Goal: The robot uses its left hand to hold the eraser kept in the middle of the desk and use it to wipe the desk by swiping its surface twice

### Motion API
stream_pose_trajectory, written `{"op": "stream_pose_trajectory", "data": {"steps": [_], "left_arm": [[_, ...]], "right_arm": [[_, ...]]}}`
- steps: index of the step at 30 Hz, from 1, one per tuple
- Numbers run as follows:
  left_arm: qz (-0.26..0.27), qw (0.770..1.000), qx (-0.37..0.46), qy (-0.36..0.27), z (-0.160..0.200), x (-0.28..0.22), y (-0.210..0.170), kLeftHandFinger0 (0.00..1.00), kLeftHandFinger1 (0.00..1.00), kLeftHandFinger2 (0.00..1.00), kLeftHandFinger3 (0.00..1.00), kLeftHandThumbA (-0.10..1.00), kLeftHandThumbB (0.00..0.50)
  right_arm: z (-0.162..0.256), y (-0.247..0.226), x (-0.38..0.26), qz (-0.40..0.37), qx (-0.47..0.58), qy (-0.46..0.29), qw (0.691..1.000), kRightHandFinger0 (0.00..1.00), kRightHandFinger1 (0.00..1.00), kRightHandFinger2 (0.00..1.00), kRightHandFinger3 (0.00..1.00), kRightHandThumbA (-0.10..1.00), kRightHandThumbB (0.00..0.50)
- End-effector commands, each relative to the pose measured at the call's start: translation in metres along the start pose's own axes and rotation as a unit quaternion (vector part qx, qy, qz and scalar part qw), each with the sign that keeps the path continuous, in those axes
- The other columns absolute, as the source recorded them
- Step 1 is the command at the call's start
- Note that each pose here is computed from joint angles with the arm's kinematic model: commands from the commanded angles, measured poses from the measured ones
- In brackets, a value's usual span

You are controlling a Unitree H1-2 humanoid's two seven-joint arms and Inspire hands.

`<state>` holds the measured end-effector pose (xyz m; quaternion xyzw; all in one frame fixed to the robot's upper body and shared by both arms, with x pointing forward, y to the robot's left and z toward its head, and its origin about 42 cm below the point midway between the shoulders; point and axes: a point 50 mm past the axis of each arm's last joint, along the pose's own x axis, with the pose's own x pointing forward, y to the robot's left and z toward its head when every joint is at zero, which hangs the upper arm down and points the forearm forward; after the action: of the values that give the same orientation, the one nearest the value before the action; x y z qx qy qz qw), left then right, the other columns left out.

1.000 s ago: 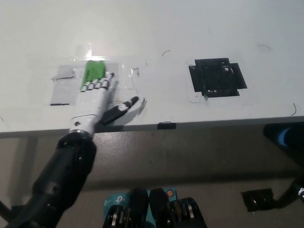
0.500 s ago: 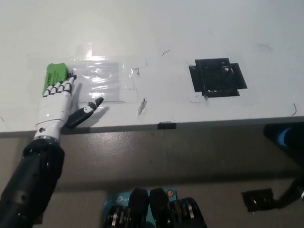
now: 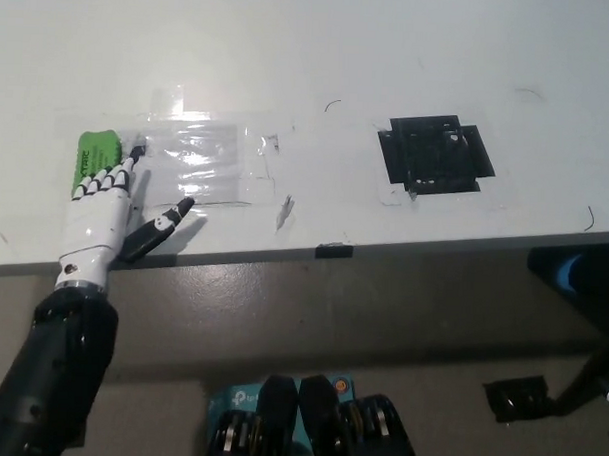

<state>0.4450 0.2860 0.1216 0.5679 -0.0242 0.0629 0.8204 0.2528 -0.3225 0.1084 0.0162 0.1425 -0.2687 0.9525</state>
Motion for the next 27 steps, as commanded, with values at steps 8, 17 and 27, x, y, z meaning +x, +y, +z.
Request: {"op": "stream_pose_trajectory", "data": {"steps": [8, 17, 27], "left_arm": [[0.021, 0.997, -0.045, -0.063, 0.021, -0.015, 0.042, 1.00, 1.00, 1.00, 1.00, 1.00, 0.344], [0.121, 0.979, -0.032, -0.163, 0.060, -0.003, 0.103, 1.00, 1.00, 1.00, 1.00, 1.00, 0.399], [0.167, 0.962, -0.081, -0.201, 0.074, -0.051, 0.109, 1.00, 1.00, 1.00, 1.00, 1.00, 0.315]], "right_arm": [[0.011, -0.006, -0.005, -0.005, 0.019, -0.041, 0.999, 1.00, 1.00, 1.00, 1.00, 1.00, 0.000], [0.012, -0.007, -0.007, -0.003, 0.013, -0.041, 0.999, 1.00, 1.00, 1.00, 1.00, 1.00, 0.000], [0.013, -0.005, -0.007, 0.004, 0.004, -0.042, 0.999, 1.00, 1.00, 1.00, 1.00, 1.00, 0.000]]}}
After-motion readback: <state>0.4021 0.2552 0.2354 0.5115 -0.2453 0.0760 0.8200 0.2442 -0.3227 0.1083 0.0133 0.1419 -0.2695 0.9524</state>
